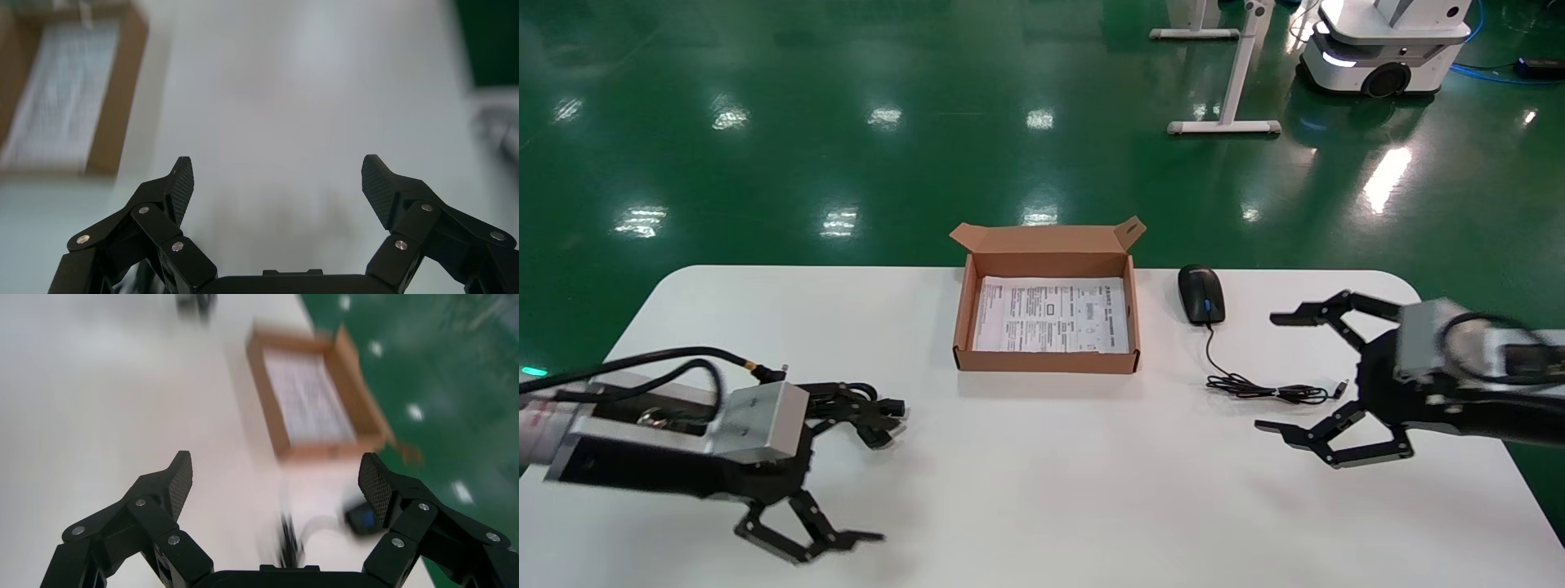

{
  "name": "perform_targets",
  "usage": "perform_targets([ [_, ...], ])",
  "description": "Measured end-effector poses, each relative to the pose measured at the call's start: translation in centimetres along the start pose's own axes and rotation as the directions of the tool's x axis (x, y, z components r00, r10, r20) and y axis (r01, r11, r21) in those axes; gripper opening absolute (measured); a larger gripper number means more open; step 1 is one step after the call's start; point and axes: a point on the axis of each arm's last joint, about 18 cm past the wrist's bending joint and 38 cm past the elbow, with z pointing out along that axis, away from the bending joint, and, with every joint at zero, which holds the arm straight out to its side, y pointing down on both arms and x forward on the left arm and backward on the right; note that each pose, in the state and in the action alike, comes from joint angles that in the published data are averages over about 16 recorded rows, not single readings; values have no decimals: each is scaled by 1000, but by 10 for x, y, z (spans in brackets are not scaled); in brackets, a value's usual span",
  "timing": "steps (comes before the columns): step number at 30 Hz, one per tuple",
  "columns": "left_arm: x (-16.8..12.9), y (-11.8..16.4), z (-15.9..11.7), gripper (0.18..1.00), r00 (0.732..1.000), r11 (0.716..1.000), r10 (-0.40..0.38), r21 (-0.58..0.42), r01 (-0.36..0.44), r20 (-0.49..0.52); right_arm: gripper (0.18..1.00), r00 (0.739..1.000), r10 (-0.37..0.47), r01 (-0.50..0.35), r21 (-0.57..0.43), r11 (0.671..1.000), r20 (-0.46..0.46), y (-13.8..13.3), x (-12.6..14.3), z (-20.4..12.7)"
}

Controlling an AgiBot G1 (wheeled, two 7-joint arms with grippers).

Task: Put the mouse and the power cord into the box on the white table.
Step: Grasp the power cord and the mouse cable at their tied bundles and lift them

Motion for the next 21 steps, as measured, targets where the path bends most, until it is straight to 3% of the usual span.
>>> perform_targets([
  [10,-53,54,1,1000,997,962,45,-270,-28,58,1001,989,-144,149,-253,956,38,58,24,38],
  [21,-75,80,4,1000,992,925,77,-378,-35,96,1001,979,-195,201,-361,911,51,80,35,63],
])
